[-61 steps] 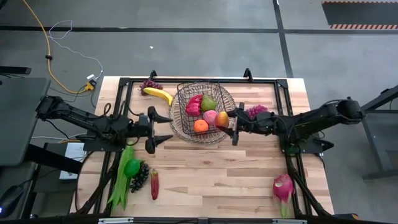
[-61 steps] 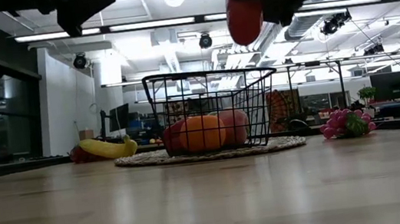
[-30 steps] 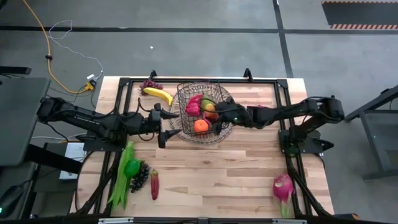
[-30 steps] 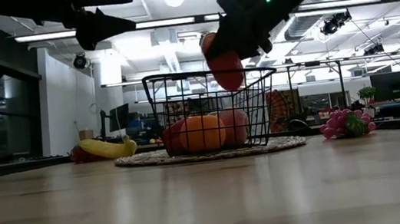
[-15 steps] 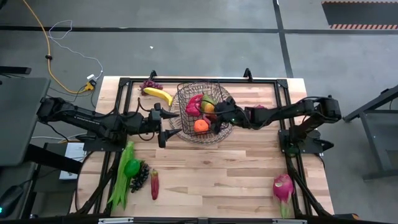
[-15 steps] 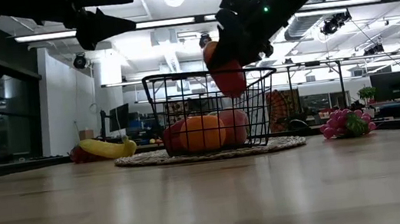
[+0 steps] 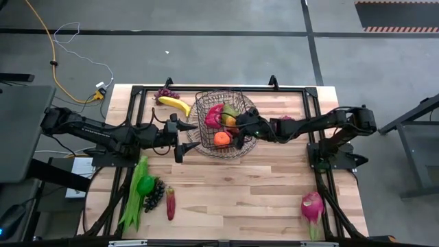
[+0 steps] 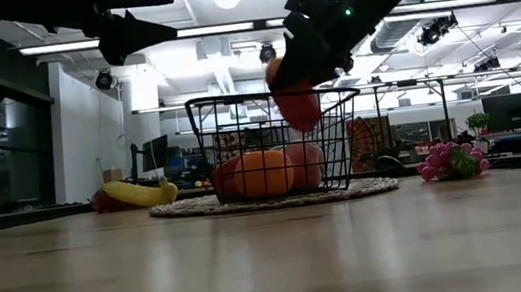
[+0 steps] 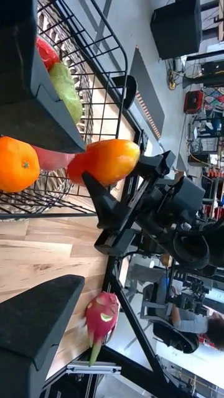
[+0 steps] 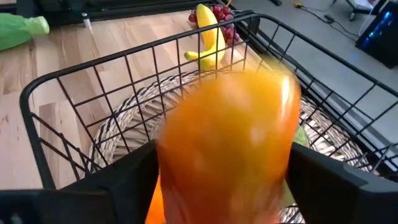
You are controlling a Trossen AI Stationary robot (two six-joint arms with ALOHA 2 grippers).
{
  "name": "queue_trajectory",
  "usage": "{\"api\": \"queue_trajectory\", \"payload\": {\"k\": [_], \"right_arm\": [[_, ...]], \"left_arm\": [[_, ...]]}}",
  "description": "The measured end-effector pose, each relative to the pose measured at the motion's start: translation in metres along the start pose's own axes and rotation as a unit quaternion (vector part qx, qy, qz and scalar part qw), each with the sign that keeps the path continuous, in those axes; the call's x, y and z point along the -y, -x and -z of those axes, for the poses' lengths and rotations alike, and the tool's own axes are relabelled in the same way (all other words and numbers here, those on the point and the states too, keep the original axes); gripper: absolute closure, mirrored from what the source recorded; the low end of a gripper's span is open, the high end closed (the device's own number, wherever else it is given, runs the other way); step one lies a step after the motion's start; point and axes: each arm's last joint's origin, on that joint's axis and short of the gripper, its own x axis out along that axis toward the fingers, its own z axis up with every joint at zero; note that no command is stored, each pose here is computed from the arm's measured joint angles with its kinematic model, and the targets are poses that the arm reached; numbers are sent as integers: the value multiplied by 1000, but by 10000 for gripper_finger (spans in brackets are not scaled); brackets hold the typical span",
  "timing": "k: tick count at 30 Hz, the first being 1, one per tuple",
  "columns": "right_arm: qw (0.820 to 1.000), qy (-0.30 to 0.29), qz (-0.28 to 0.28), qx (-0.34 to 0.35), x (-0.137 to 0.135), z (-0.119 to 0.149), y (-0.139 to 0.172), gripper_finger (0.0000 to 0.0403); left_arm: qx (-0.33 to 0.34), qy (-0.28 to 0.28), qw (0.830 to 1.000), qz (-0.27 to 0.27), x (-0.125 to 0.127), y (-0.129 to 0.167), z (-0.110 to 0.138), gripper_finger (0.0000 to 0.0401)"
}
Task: Build produce basket
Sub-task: Put the yellow mango into the black wire basket, then put the red chili pepper into the black wire basket
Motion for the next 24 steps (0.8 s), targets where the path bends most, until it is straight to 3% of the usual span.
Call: {"api": "queue_trajectory", "payload": {"k": [7,19,24], "right_arm": [[1000,19,-11,5,-3,-1,1,24],[1000,-18,-9,-10,-2,2,1,20],[999,-16,5,41,-4,-8,3,25]], "left_arm": [[0,1,1000,0,0,0,0,78],[0,1,1000,0,0,0,0,78],[0,0,1000,0,0,0,0,78]]}}
